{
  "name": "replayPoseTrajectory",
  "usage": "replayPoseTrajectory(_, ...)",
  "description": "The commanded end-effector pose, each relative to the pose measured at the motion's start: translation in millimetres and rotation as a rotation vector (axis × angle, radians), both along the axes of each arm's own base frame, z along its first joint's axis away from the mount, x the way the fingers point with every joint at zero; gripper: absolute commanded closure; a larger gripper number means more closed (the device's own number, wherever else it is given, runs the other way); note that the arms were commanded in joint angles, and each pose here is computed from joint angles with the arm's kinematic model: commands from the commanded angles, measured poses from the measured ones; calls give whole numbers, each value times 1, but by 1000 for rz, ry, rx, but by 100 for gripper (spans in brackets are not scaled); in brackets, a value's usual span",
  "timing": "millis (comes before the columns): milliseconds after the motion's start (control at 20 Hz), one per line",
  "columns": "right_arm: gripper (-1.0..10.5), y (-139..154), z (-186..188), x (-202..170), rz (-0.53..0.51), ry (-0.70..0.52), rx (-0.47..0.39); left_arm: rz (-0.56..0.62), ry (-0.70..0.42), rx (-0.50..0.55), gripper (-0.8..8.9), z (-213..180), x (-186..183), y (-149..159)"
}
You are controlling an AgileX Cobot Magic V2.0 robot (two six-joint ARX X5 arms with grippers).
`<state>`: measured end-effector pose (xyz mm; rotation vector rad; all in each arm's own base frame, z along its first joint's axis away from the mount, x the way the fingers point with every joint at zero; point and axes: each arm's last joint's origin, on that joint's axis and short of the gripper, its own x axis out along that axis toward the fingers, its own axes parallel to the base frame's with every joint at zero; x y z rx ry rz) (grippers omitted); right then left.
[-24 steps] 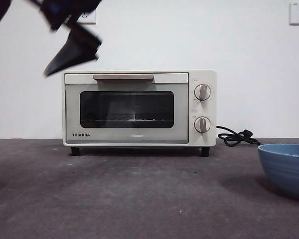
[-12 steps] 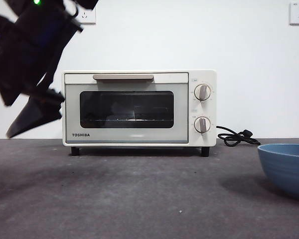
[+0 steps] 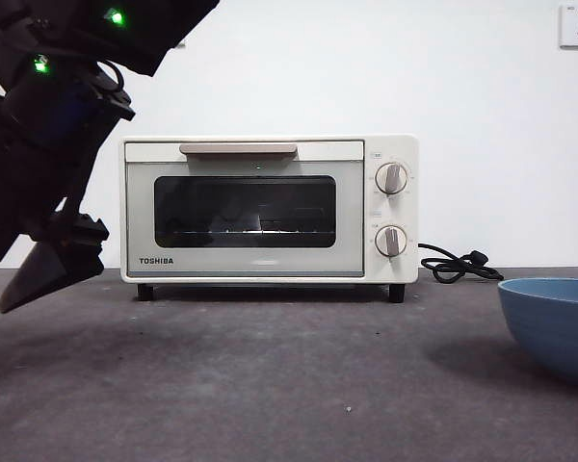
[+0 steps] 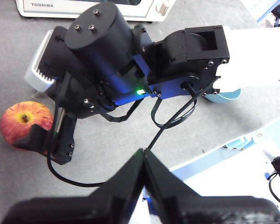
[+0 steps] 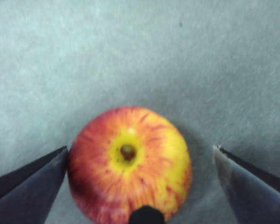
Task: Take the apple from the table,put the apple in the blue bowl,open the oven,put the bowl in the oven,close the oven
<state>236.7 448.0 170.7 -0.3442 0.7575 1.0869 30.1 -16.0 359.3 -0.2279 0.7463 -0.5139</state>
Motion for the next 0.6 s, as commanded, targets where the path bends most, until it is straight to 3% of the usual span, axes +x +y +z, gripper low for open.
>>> replayPoseTrajectory(50, 718, 3, -9, -1, -39, 16, -13, -2, -2, -7, 819, 1, -1, 0)
replayPoseTrajectory(150, 932, 3, -18, -2, -26, 58, -27, -2, -2, -7, 819, 1, -1, 0)
replayPoseTrajectory(200, 958, 2, -18, -3, -21, 59, -37, -1, -2, -7, 819, 1, -1, 0)
replayPoseTrajectory(450, 958, 3, -4, -5, -22, 63, -46, 1, -2, -5, 819, 1, -1, 0)
replayPoseTrajectory(600, 958, -1, 36, -6, 5, 20, -90, 1, -2, -4, 819, 1, 0, 0)
